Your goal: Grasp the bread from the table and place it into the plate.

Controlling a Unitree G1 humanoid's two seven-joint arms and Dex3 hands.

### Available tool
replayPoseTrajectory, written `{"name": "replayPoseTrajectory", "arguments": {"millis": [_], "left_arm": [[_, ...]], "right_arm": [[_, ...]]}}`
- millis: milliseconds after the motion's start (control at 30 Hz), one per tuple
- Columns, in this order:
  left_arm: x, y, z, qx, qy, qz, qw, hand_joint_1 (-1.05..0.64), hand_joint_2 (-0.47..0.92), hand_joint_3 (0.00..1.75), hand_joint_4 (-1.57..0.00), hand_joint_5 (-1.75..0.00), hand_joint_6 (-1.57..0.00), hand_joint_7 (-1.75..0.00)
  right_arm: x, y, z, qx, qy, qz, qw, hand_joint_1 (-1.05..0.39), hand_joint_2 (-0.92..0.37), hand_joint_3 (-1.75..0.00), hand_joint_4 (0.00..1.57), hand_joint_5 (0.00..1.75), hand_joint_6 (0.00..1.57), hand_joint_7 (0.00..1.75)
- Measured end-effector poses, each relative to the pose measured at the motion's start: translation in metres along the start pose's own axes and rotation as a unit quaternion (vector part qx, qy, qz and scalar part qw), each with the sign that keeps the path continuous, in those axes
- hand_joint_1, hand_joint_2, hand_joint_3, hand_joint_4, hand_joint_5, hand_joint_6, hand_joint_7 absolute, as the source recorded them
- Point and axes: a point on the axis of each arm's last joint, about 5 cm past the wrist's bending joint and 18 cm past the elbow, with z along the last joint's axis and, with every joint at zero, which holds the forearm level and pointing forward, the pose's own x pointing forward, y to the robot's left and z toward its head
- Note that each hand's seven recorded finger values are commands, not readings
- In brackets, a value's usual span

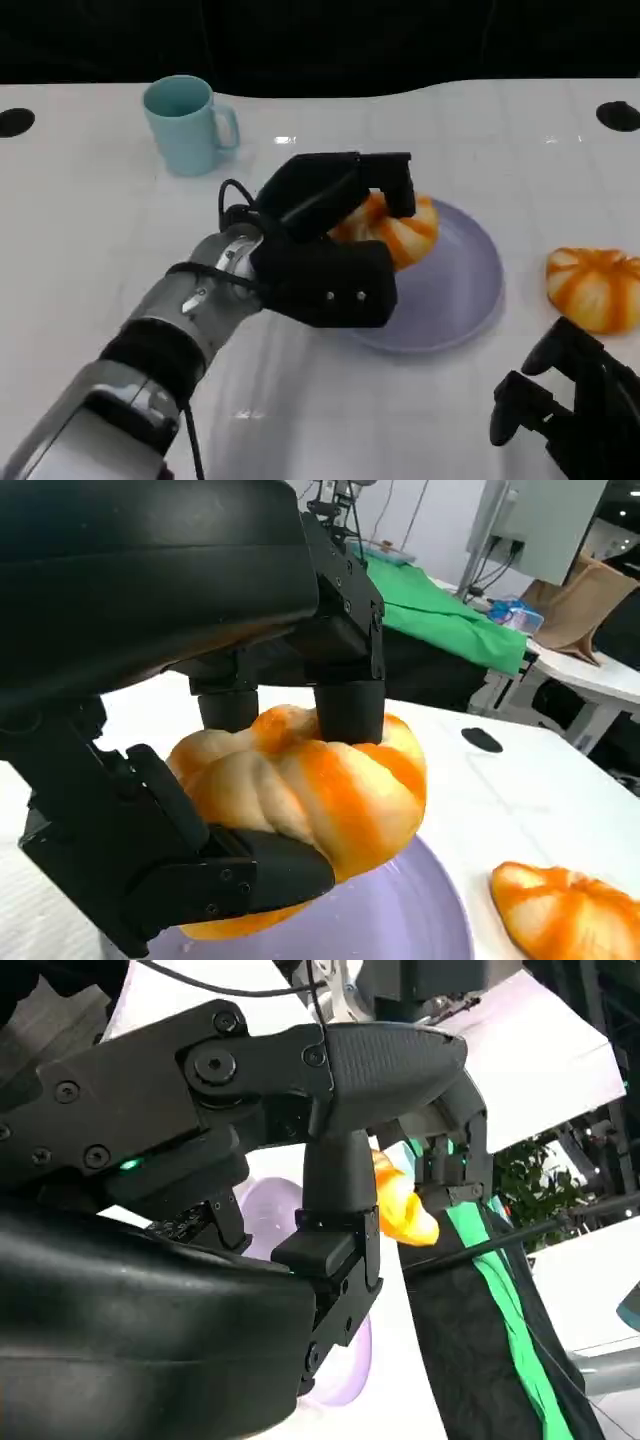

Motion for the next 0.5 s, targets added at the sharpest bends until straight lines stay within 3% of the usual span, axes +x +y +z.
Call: {"name": "replayPoseTrajectory", "arguments": {"millis": [267, 300, 367, 400, 433, 500], "left_arm": [[0.007, -0.011, 0.007, -0.008, 0.005, -0.022, 1.000, -0.20, 0.52, 1.26, -0.90, -1.75, -0.70, -1.74], [0.008, -0.011, 0.008, -0.006, 0.003, -0.023, 1.000, -0.18, 0.54, 1.17, -0.84, -1.72, -0.72, -1.46], [0.010, -0.011, 0.009, -0.003, 0.003, -0.028, 1.000, -0.17, 0.57, 1.08, -0.80, -1.71, -0.74, -1.27], [0.011, -0.011, 0.010, -0.003, 0.004, -0.033, 0.999, -0.17, 0.64, 0.92, -0.69, -1.54, -0.70, -1.10], [0.012, -0.011, 0.010, -0.005, 0.006, -0.040, 0.999, -0.19, 0.77, 0.65, -0.62, -1.29, -0.68, -0.83], [0.012, -0.010, 0.009, -0.008, 0.011, -0.063, 0.998, -0.20, 0.88, 0.43, -0.59, -1.15, -0.71, -0.63]], "right_arm": [[0.000, 0.0001, 0.000, -0.001, -0.002, 0.002, 1.0000, -0.56, -0.92, -0.40, 0.75, 1.75, 0.57, 1.61], [0.000, 0.0001, 0.000, -0.001, -0.002, 0.002, 1.0000, -0.55, -0.92, -0.40, 0.75, 1.75, 0.58, 1.61], [0.000, 0.0001, 0.000, -0.001, -0.002, 0.002, 1.0000, -0.55, -0.92, -0.40, 0.75, 1.75, 0.58, 1.61], [0.000, 0.0002, 0.000, 0.000, -0.002, 0.002, 1.0000, -0.55, -0.92, -0.40, 0.75, 1.75, 0.58, 1.61], [0.000, 0.0002, 0.000, 0.000, -0.002, 0.002, 1.0000, -0.55, -0.92, -0.40, 0.75, 1.75, 0.57, 1.61], [-0.001, 0.0003, 0.000, 0.000, -0.001, 0.002, 1.0000, -0.55, -0.92, -0.41, 0.75, 1.75, 0.57, 1.60]]}}
